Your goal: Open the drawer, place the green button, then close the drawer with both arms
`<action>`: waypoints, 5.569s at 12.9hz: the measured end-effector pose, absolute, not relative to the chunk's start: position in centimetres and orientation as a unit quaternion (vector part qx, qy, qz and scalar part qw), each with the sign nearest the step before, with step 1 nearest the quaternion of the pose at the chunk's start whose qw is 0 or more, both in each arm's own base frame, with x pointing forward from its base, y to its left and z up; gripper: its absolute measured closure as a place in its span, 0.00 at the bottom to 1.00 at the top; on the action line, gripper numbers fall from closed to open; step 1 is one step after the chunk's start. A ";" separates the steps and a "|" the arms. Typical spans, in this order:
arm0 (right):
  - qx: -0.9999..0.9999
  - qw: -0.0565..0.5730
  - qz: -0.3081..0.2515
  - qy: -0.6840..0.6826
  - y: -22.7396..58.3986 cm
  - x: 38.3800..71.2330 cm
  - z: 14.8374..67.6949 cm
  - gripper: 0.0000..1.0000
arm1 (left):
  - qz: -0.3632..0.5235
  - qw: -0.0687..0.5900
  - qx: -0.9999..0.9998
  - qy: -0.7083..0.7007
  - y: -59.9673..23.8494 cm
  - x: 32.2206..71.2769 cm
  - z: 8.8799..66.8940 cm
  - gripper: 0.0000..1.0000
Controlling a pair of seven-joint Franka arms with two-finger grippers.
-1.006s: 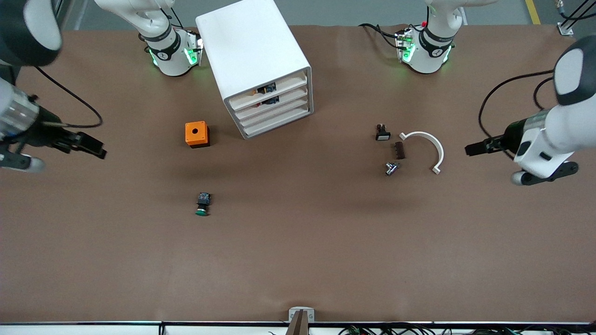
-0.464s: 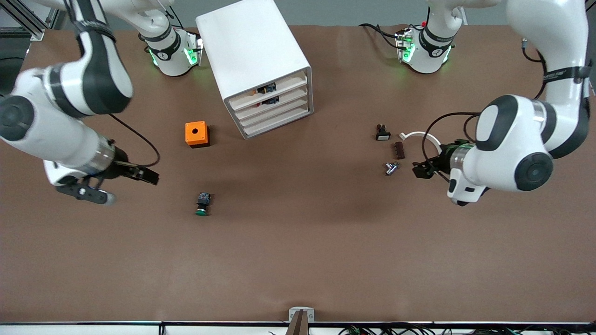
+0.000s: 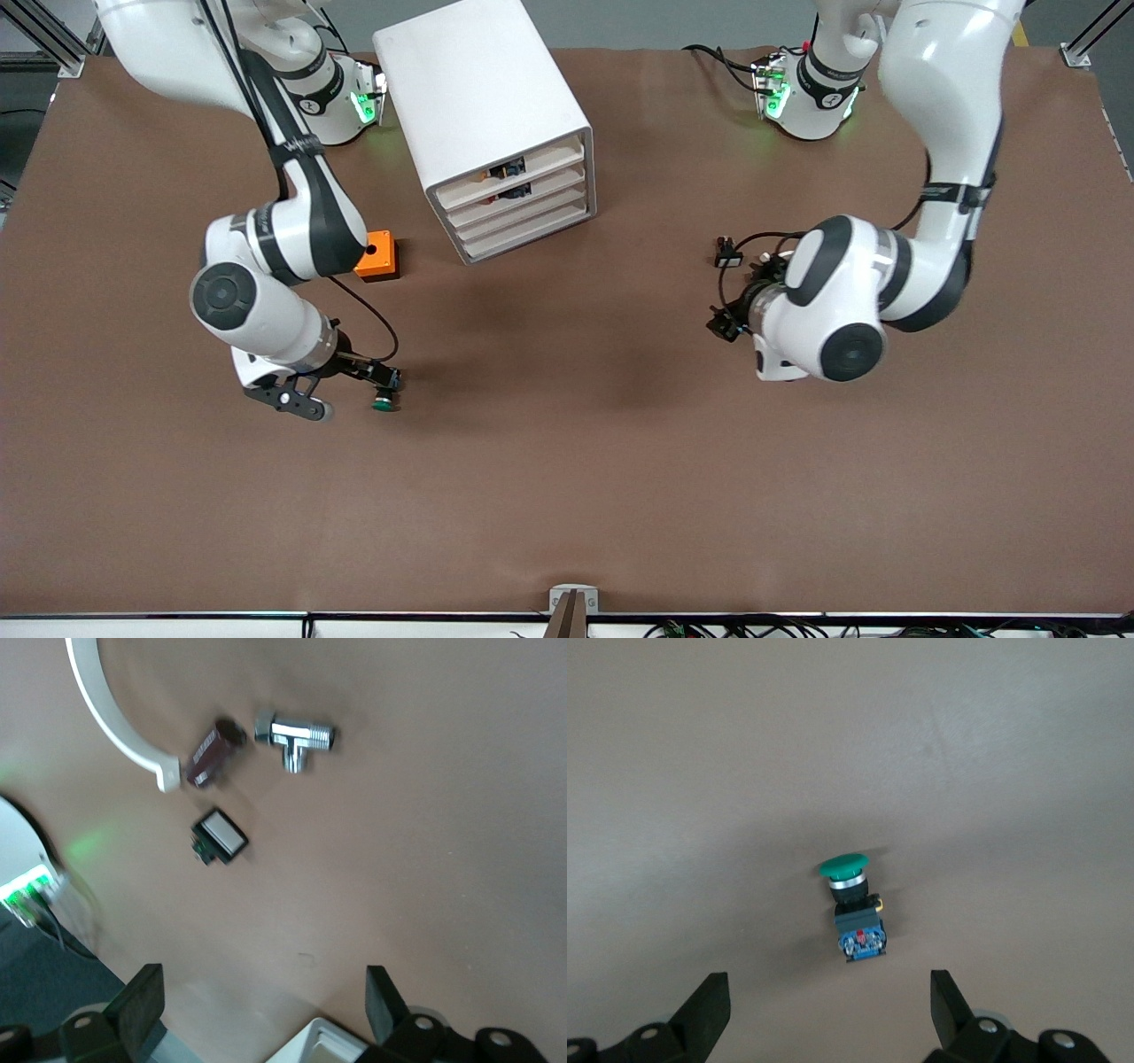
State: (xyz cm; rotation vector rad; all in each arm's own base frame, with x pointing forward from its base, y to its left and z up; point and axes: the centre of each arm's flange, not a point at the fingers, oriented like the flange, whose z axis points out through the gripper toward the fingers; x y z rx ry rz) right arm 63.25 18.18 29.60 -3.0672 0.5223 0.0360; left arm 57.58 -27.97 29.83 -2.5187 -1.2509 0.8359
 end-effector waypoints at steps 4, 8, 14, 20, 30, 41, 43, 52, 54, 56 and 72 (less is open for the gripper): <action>-0.988 -0.010 0.016 0.155 17.7 63.3 24.4 0.00 | 0.277 0.179 -0.797 -0.506 -35.2 53.6 23.0 0.00; -0.988 -0.016 0.011 0.154 17.0 63.5 21.4 0.00 | 0.330 0.180 -0.699 -0.609 -41.2 50.4 20.0 0.00; -0.989 -0.017 0.016 0.149 17.7 63.1 18.5 0.00 | 0.436 0.186 -0.540 -0.695 -46.2 47.9 17.8 0.17; -0.990 -0.018 0.021 0.141 18.6 62.5 18.1 0.14 | 0.476 0.219 -0.460 -0.716 -50.3 45.2 17.5 0.34; -0.988 -0.028 0.046 0.147 18.7 62.3 18.5 0.58 | 0.467 0.260 -0.455 -0.712 -52.7 41.6 15.4 0.86; -0.950 -0.027 0.043 0.307 24.3 63.9 30.7 0.58 | 0.469 0.149 -0.462 -0.738 -44.1 53.7 17.7 0.84; -0.944 -0.024 0.034 0.328 27.5 62.6 32.0 0.58 | 0.467 0.127 -0.479 -0.732 -43.9 54.4 18.1 0.77; -0.885 -0.016 0.061 0.461 41.2 54.3 32.5 0.58 | 0.404 0.047 -0.503 -0.763 -37.8 61.9 22.1 0.00; -0.871 -0.023 0.066 0.487 42.9 52.6 31.9 0.58 | 0.393 0.027 -0.514 -0.762 -36.5 63.0 23.7 0.00; -0.860 -0.025 0.063 0.505 44.9 50.6 30.9 0.58 | 0.368 0.004 -0.540 -0.757 -34.9 64.2 26.2 0.00; -0.835 -0.043 0.054 0.546 46.7 48.0 30.4 0.00 | 0.089 -0.073 -0.775 -0.621 -25.2 67.2 45.5 0.00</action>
